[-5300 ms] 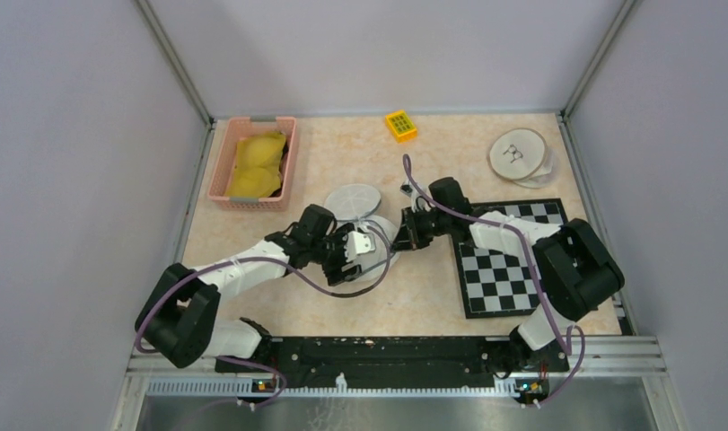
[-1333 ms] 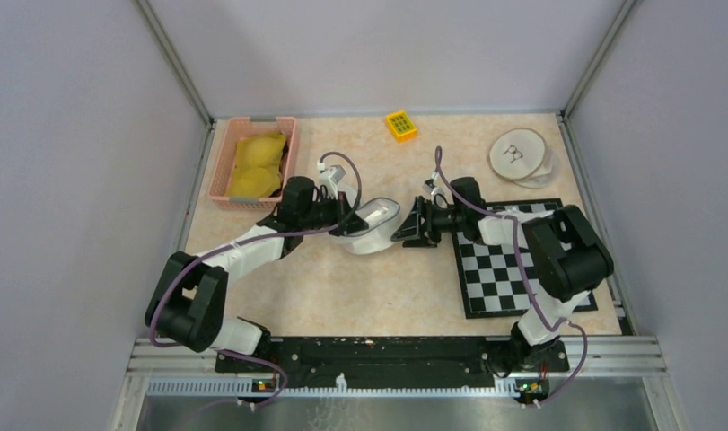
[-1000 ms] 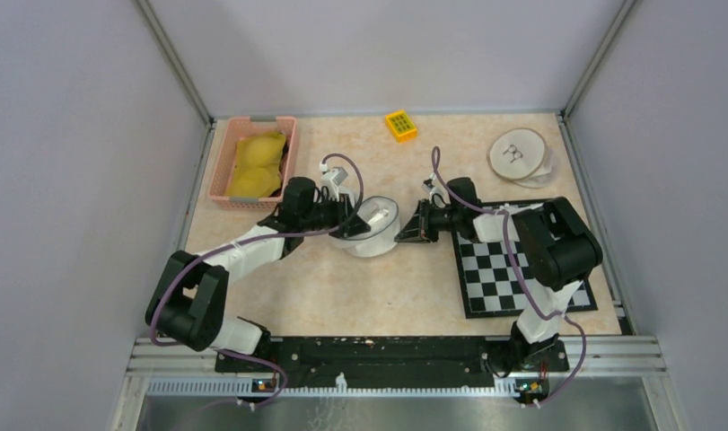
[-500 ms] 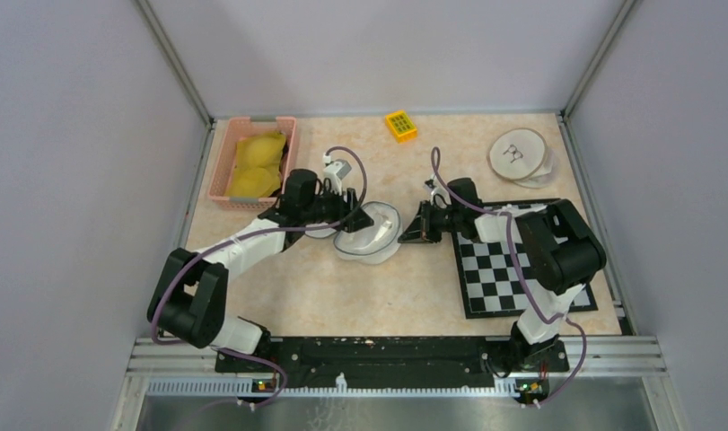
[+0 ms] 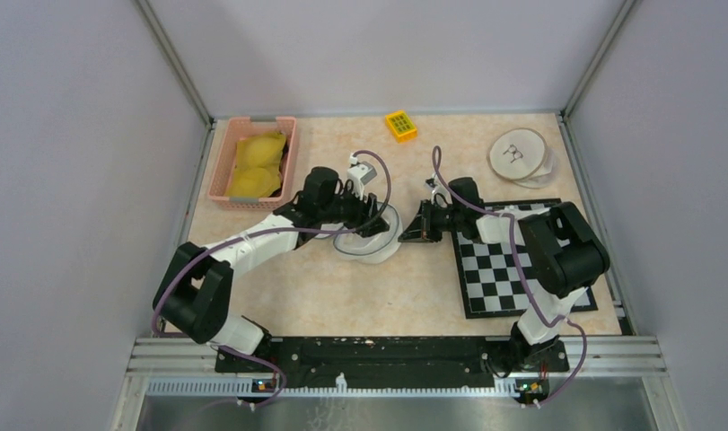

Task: Unzip the laundry bag and remove the bra
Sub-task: Pick up the bra from the laundry bag.

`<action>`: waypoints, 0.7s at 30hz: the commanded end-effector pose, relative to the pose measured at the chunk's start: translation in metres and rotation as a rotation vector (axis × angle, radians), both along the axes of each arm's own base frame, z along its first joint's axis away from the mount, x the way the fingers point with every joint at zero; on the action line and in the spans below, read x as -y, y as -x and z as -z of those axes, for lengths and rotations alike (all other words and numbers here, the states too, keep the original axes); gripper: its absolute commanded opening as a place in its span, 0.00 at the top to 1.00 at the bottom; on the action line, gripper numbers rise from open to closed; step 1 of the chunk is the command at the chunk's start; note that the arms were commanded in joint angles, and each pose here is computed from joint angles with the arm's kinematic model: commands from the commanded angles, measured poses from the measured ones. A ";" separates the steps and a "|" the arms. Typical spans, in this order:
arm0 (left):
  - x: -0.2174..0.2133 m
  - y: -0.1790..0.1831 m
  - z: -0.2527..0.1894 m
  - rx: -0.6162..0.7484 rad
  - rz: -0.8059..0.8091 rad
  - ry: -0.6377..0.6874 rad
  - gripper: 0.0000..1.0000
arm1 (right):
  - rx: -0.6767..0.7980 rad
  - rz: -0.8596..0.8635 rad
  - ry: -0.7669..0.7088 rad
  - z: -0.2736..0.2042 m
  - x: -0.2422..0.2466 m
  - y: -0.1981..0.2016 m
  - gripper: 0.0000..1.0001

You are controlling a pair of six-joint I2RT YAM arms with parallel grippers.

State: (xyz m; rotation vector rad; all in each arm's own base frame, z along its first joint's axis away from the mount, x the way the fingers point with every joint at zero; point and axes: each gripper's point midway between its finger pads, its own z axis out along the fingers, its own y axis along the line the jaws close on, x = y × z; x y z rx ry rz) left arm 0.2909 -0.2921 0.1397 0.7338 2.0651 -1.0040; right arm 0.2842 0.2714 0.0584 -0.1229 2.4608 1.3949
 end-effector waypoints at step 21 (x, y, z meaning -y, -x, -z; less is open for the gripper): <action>-0.062 -0.039 -0.049 0.030 -0.066 0.177 1.00 | 0.055 0.059 0.068 0.004 0.022 -0.013 1.00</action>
